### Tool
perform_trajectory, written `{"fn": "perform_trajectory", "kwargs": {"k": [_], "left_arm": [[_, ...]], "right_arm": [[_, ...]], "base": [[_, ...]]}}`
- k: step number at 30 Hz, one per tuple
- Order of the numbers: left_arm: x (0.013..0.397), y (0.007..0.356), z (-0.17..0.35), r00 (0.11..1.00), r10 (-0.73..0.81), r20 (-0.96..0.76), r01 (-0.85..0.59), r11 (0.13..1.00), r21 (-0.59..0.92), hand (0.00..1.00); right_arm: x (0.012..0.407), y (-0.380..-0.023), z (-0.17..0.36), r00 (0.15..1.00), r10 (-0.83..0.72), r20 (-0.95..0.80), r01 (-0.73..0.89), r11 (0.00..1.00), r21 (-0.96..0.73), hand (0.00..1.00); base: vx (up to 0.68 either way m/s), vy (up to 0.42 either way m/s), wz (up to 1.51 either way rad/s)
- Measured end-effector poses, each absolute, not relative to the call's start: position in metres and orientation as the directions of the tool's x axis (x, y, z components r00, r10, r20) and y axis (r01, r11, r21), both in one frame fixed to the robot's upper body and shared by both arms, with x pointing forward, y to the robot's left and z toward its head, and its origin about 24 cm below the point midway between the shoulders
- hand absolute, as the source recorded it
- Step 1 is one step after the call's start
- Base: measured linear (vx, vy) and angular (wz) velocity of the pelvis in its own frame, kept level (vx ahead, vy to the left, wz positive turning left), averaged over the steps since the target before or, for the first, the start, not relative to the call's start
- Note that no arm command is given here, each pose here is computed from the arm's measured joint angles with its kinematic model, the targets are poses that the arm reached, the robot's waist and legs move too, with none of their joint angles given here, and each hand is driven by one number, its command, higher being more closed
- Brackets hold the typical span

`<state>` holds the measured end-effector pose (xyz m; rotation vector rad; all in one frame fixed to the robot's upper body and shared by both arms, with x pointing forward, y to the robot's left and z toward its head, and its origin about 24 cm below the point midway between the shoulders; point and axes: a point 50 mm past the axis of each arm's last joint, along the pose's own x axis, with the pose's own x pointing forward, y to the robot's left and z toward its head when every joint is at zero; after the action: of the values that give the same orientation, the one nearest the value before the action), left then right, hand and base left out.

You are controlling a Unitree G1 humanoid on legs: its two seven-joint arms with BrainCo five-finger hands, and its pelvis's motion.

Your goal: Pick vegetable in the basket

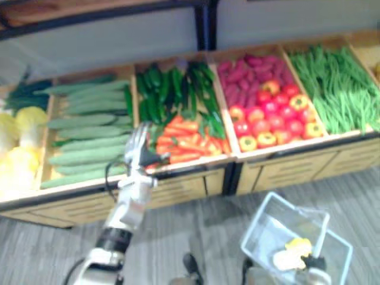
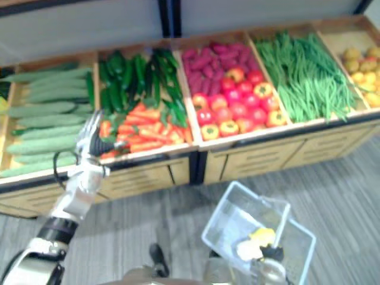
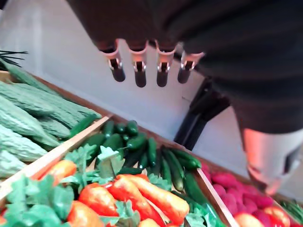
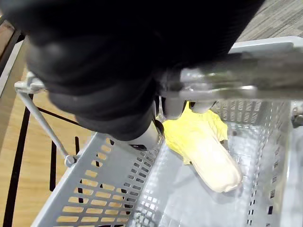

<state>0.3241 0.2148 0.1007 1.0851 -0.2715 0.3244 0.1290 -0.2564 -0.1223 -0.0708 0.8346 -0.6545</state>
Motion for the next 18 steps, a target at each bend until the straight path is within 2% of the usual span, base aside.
{"fn": "perform_trajectory", "kwargs": {"k": [4, 10, 16, 18], "left_arm": [[0.339, 0.209, 0.122, 0.906, 0.065, 0.419, -0.412, 0.367, 0.834, 0.00], [0.357, 0.220, 0.150, 0.890, 0.033, 0.454, -0.450, 0.221, 0.865, 0.00], [0.368, 0.226, 0.172, 0.878, 0.016, 0.479, -0.476, 0.141, 0.868, 0.00], [0.374, 0.227, 0.180, 0.878, 0.004, 0.479, -0.477, 0.089, 0.874, 0.00]], "right_arm": [[0.138, -0.256, -0.116, 0.525, -0.569, -0.633, 0.511, 0.806, -0.299, 1.00], [0.156, -0.251, -0.106, 0.597, -0.557, -0.576, 0.497, 0.822, -0.279, 1.00], [0.170, -0.248, -0.099, 0.637, -0.549, -0.541, 0.492, 0.830, -0.263, 1.00], [0.177, -0.245, -0.094, 0.661, -0.544, -0.517, 0.488, 0.835, -0.256, 1.00]], "base": [[-0.01, 0.023, -0.18], [0.02, 0.016, -0.12], [0.04, 0.000, -0.09], [0.05, 0.006, -0.14]]}}
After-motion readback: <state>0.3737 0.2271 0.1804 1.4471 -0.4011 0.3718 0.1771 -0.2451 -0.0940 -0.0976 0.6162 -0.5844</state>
